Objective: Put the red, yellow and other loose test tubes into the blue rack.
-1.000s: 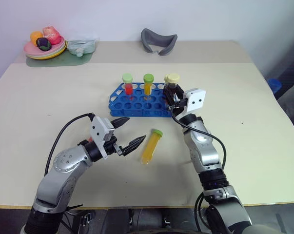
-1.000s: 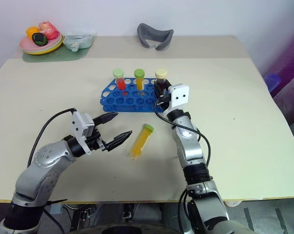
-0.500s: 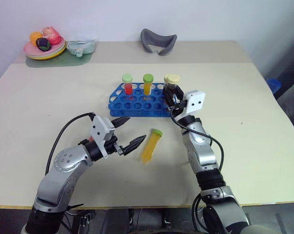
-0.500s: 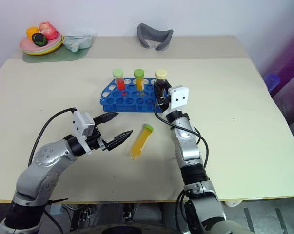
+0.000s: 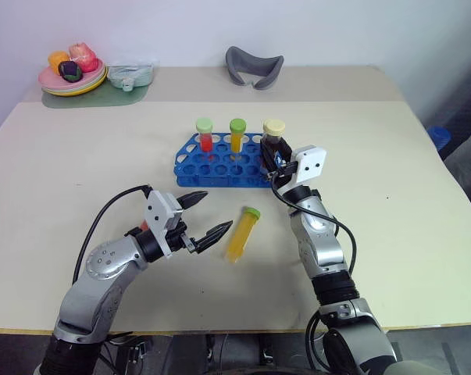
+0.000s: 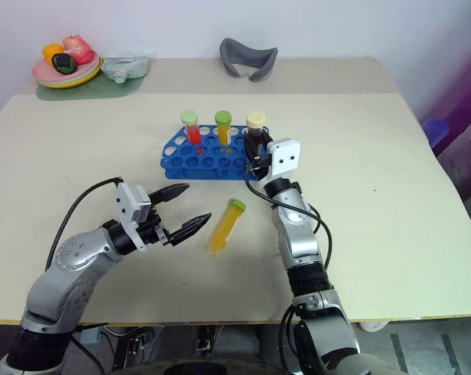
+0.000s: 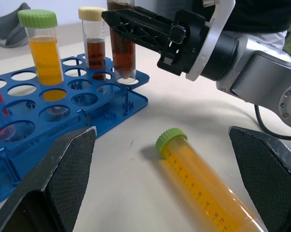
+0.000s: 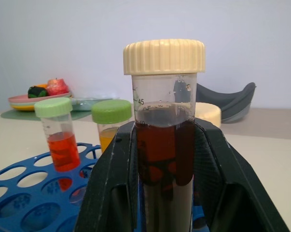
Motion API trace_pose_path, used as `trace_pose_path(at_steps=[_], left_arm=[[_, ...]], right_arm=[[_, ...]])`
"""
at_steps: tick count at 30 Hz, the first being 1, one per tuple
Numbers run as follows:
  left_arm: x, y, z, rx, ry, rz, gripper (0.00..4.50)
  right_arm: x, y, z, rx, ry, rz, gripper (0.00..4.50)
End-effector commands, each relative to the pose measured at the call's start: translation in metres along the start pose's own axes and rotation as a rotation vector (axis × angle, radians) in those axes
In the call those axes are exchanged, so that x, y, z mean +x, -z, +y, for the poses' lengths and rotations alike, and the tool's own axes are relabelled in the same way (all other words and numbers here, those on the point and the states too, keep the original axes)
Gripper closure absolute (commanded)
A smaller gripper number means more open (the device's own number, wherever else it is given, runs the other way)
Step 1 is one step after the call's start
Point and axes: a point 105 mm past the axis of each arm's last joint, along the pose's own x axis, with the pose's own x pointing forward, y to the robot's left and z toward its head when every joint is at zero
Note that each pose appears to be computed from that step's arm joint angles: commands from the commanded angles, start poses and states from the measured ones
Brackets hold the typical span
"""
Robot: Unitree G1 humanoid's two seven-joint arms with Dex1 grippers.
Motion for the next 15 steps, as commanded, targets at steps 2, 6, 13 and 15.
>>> trace_pose_path(at_steps=[2, 6, 13, 15], left_arm=[[-0.001, -0.005, 0.000, 0.024, 0.004, -0.029, 0.00], [-0.003, 0.000, 0.001, 0.022, 0.003, -0.027, 0.00], [-0.004, 0.003, 0.000, 0.021, 0.003, -0.029, 0.00], [-0.004, 0.003, -0.001, 0.022, 0.003, -0.030, 0.00]], right_arm=[[0.000, -0.002, -0.006, -0.010, 0.028, -0.019, 3.28], [-0.001, -0.001, -0.005, -0.004, 0.025, -0.017, 3.28], [-0.004, 0.003, 0.006, 0.011, -0.015, -0.007, 3.28], [-0.004, 0.003, 0.008, 0.015, -0.020, -0.005, 3.28]])
